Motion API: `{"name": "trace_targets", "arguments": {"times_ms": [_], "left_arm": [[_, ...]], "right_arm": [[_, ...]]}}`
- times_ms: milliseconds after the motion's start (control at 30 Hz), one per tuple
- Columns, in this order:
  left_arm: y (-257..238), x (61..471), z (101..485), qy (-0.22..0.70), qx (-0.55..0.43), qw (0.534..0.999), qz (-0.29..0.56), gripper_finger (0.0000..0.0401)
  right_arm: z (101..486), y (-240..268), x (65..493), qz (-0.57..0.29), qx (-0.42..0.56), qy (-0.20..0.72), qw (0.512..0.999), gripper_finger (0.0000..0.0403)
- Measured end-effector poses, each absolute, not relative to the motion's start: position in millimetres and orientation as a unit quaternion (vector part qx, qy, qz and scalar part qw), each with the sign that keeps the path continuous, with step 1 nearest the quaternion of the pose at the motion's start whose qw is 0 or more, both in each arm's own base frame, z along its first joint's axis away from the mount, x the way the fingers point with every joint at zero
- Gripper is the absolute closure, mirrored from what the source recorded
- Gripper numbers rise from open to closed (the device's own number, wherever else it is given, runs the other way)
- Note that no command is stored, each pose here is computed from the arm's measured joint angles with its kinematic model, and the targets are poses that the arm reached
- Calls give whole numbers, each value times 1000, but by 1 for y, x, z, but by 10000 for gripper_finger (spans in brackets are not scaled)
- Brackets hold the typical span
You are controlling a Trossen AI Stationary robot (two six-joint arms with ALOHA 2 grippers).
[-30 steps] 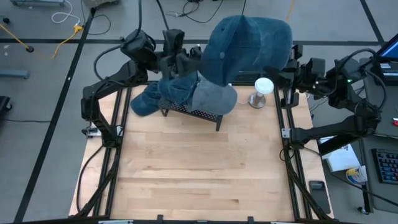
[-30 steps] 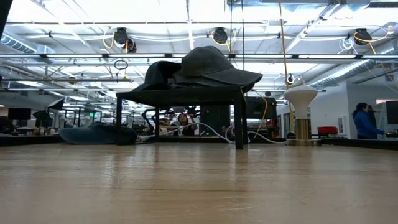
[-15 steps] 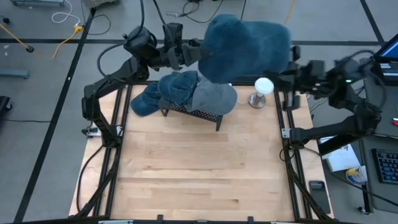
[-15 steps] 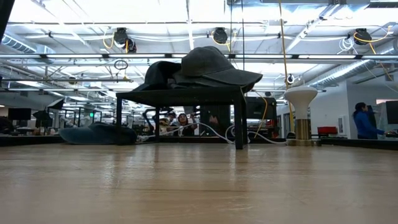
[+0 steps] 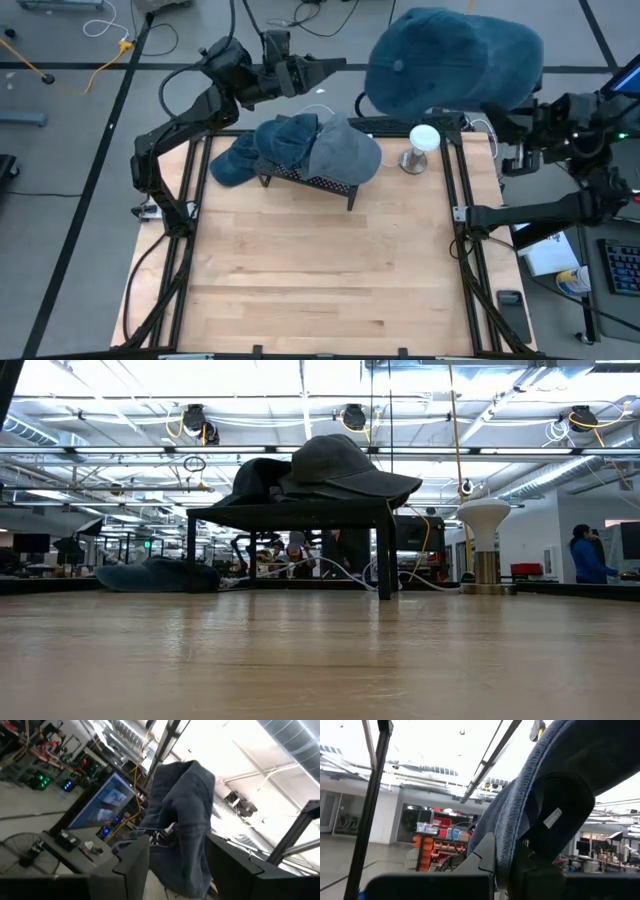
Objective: Pick & Place hat
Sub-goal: Stack the blue cap on the blue cap on the shelf
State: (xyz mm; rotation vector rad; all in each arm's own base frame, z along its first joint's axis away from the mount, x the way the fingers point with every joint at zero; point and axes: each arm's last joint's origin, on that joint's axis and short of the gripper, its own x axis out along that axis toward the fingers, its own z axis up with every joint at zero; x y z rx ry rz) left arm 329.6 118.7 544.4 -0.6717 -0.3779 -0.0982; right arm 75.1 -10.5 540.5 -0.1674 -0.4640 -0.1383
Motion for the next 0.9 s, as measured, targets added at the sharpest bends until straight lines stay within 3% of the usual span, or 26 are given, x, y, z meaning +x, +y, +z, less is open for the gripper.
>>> {"name": "trace_targets", "arguments": {"times_ms": [533, 900], "left_arm": [[92, 341, 538, -147, -324, 933, -56, 237], [92, 340, 539, -146, -321, 933, -71, 217]], "right_arm": [[531, -18, 124, -67, -105, -169, 978, 399], [528, -20, 135, -65, -104, -157, 980, 399]]}}
